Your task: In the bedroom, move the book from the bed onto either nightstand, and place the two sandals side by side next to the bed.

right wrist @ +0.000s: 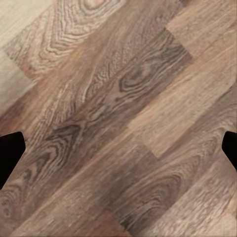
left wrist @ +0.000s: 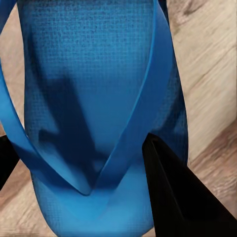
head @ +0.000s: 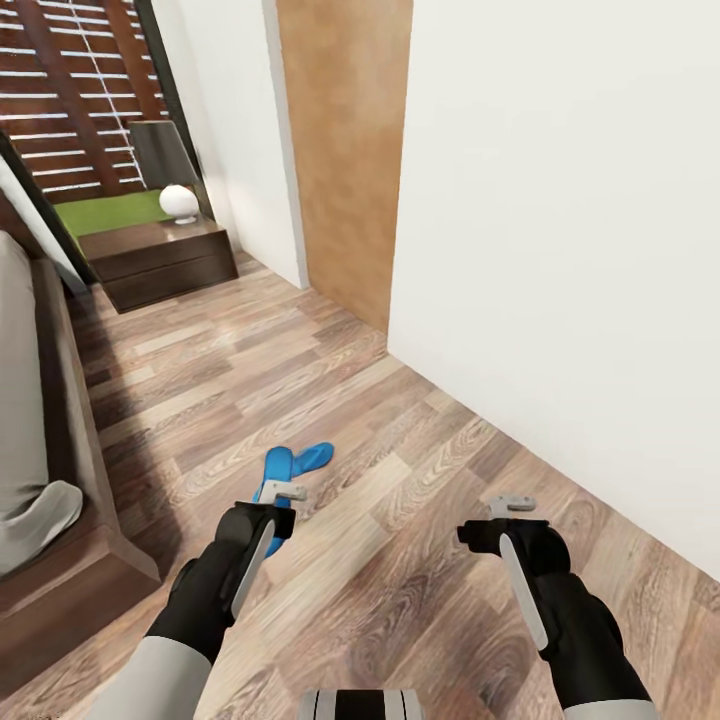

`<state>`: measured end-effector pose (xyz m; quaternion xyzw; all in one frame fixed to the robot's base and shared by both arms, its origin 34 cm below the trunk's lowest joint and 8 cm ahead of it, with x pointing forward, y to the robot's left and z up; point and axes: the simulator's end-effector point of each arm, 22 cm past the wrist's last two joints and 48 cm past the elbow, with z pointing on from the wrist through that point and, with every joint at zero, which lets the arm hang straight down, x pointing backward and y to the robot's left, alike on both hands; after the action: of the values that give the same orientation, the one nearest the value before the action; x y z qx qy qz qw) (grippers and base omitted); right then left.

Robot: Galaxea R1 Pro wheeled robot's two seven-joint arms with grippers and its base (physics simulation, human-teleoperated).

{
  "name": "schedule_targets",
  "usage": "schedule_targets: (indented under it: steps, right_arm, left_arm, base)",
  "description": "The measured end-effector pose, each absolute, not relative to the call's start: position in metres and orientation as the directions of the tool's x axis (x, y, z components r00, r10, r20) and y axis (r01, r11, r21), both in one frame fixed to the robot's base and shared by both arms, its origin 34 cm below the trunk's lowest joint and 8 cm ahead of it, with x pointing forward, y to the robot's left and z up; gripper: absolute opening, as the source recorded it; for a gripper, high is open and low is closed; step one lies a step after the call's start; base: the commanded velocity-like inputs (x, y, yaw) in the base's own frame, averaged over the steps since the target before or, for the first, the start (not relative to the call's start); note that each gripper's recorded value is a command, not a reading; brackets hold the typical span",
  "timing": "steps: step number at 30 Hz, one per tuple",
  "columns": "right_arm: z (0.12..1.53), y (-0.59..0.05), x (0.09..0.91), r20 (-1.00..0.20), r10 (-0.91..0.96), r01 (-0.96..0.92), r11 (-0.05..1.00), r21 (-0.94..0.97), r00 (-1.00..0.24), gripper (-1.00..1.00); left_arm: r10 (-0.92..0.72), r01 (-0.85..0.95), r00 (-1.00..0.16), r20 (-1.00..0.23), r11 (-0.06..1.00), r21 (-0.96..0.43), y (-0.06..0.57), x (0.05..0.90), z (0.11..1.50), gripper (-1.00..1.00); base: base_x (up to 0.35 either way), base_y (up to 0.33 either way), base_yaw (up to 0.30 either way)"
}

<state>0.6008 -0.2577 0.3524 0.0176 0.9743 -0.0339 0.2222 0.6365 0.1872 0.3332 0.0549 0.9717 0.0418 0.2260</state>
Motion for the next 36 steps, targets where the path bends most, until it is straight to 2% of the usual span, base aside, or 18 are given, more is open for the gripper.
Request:
schedule_targets:
  steps: [1, 3, 6, 19, 25, 29, 36]
  right_arm:
    - [0.352, -0.257, 0.6, -0.432, 0.02, 0.049, 0.997, -0.057, -0.902, 1.0]
    - [0.349, -0.257, 0.599, -0.426, 0.02, 0.048, 0.997, -0.055, -0.904, 1.0]
    - [0.348, -0.255, 0.598, -0.424, 0.02, 0.047, 0.997, -0.053, -0.905, 1.0]
    - [0.349, -0.257, 0.599, -0.427, 0.019, 0.048, 0.997, -0.056, -0.904, 1.0]
    - [0.348, -0.257, 0.599, -0.426, 0.02, 0.047, 0.997, -0.054, -0.905, 1.0]
    - [0.348, -0.257, 0.599, -0.427, 0.02, 0.047, 0.998, -0.052, -0.904, 1.0]
    - [0.347, -0.256, 0.599, -0.427, 0.02, 0.047, 0.998, -0.052, -0.904, 1.0]
  left_arm:
    - [0.123, 0.086, -0.886, -0.446, 0.991, 0.104, 0.187, 0.64, 0.337, -1.0]
    - [0.087, 0.048, -0.804, -0.589, 0.995, 0.082, 0.193, 0.659, 0.397, -1.0]
    - [0.058, 0.032, -0.771, -0.634, 0.998, 0.054, 0.194, 0.653, 0.418, -1.0]
    - [0.055, 0.039, -0.752, -0.657, 0.998, 0.039, 0.188, 0.649, 0.428, -1.0]
    - [0.059, 0.044, -0.736, -0.674, 0.998, 0.04, 0.185, 0.651, 0.432, -1.0]
    - [0.038, 0.025, -0.681, -0.731, 0.999, 0.028, 0.189, 0.657, 0.439, -1.0]
    - [0.034, 0.022, -0.675, -0.737, 0.999, 0.025, 0.188, 0.657, 0.439, -1.0]
  base:
    - [0.001, -0.005, 0.235]
    - [0.0, -0.002, 0.235]
    - [0.0, -0.001, 0.235]
    - [-0.02, -0.021, 0.237]
    - [-0.193, -0.208, 0.237]
    - [-0.258, -0.182, 0.237]
    - [-0.289, -0.158, 0.237]
